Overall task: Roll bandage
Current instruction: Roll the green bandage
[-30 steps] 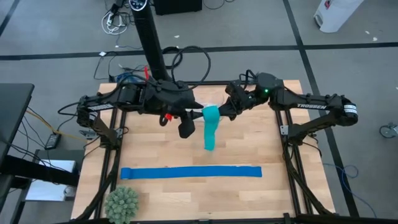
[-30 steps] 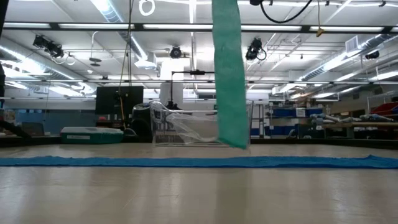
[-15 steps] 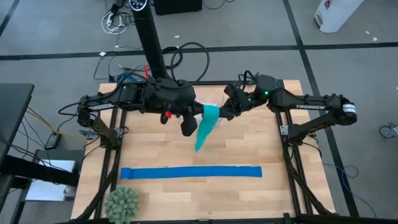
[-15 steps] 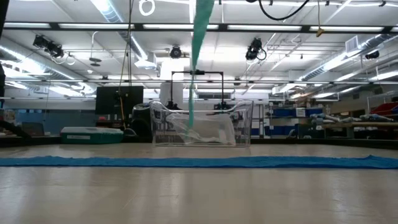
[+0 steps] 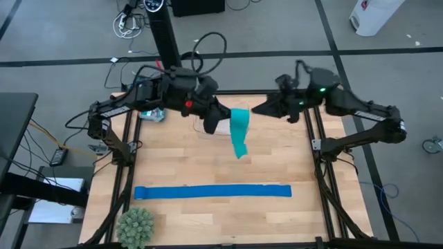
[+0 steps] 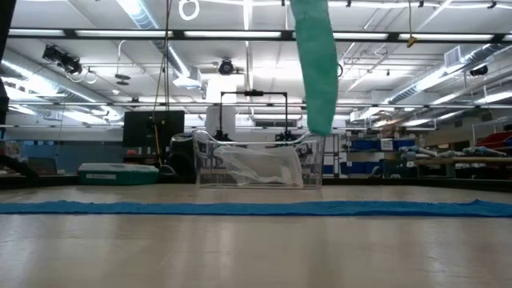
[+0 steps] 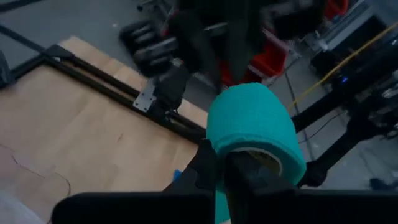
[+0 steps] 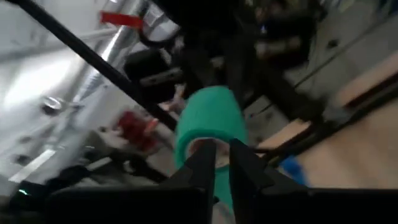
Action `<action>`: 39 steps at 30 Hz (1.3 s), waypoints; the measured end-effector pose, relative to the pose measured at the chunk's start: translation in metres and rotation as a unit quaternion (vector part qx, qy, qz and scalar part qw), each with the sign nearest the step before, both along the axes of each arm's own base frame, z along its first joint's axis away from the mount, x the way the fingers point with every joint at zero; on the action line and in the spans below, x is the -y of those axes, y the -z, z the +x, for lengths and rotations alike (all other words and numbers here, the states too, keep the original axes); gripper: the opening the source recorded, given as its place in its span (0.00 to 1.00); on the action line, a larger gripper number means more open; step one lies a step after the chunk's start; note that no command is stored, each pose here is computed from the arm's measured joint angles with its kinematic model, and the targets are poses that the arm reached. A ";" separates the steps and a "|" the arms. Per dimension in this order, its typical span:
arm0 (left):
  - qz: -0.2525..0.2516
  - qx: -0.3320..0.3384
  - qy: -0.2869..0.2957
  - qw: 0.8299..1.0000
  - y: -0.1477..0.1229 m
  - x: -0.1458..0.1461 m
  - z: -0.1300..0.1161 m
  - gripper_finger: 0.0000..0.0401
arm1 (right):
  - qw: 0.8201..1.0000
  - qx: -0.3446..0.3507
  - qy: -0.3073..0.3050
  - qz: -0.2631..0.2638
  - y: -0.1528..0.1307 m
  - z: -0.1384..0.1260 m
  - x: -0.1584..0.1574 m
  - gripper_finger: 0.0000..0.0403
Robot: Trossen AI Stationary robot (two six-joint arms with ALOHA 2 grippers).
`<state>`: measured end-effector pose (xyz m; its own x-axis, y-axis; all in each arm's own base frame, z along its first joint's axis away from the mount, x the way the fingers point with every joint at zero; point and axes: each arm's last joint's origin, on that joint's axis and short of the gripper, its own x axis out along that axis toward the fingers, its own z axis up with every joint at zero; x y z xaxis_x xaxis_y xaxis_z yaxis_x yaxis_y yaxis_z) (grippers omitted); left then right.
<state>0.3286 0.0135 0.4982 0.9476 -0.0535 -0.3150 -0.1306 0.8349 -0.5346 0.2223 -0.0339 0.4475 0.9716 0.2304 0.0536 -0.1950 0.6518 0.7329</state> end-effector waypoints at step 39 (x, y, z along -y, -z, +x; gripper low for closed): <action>-0.240 0.027 0.049 0.969 0.004 -0.026 0.027 0.05 | 0.872 -0.092 0.137 -0.461 -0.052 -0.025 -0.064 0.12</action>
<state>0.3560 0.0399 0.4942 0.9448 -0.2721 -0.1826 -0.0251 0.4955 -0.8683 0.1970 0.0303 0.4995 0.9696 -0.1497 -0.1937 0.1270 0.9840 -0.1246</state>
